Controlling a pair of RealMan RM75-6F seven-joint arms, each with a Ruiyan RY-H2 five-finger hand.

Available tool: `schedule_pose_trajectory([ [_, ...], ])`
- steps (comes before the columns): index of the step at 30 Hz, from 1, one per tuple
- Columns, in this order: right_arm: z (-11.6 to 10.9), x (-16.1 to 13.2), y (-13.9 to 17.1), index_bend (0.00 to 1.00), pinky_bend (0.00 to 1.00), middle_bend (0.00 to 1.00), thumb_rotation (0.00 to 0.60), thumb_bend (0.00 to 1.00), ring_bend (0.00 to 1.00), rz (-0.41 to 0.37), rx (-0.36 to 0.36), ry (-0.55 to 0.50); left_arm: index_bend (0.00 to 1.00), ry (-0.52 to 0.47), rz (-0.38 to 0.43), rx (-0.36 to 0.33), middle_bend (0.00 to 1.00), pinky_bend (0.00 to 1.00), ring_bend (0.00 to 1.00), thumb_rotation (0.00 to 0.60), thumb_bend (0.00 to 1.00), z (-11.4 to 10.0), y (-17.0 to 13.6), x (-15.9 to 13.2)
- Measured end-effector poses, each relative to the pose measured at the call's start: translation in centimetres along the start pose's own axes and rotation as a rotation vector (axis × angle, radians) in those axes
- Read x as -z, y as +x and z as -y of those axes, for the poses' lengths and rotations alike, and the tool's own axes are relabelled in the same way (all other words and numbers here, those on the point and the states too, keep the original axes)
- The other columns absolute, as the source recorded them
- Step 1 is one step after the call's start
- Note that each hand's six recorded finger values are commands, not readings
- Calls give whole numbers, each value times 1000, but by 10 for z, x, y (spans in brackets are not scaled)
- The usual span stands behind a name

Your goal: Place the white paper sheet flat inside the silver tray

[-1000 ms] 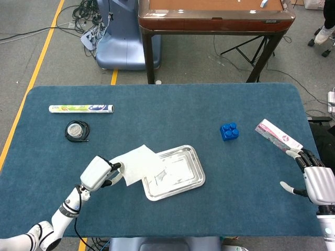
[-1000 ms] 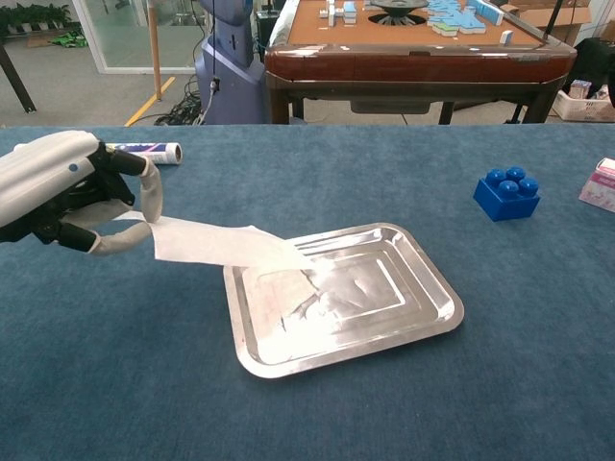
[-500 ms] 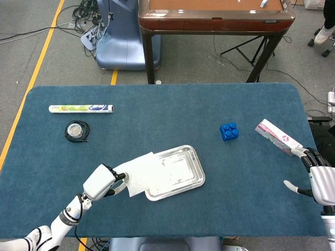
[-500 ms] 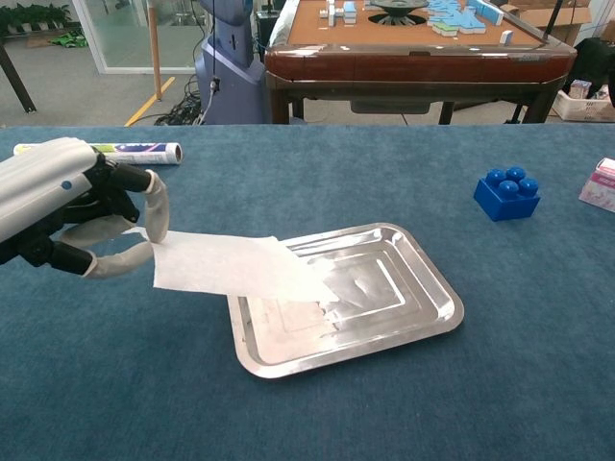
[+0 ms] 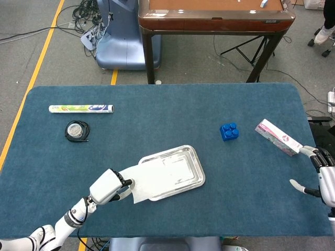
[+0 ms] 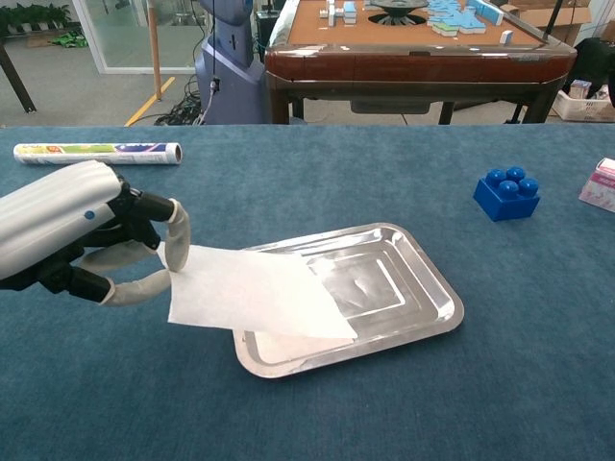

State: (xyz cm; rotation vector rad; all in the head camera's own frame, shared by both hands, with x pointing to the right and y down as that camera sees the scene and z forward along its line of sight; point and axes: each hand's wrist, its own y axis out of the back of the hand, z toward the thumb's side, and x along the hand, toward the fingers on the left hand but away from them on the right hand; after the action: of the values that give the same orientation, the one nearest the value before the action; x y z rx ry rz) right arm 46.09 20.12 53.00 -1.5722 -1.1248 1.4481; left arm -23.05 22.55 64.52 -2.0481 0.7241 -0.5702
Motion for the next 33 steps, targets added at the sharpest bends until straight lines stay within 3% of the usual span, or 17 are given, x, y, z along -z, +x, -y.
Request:
schedule_pose_trajectory([
  [33, -19, 6, 7, 235, 294, 229, 600, 0, 128, 2, 67, -46, 657, 43, 12, 92, 1000, 1000, 1000, 600, 419, 37, 30, -6],
])
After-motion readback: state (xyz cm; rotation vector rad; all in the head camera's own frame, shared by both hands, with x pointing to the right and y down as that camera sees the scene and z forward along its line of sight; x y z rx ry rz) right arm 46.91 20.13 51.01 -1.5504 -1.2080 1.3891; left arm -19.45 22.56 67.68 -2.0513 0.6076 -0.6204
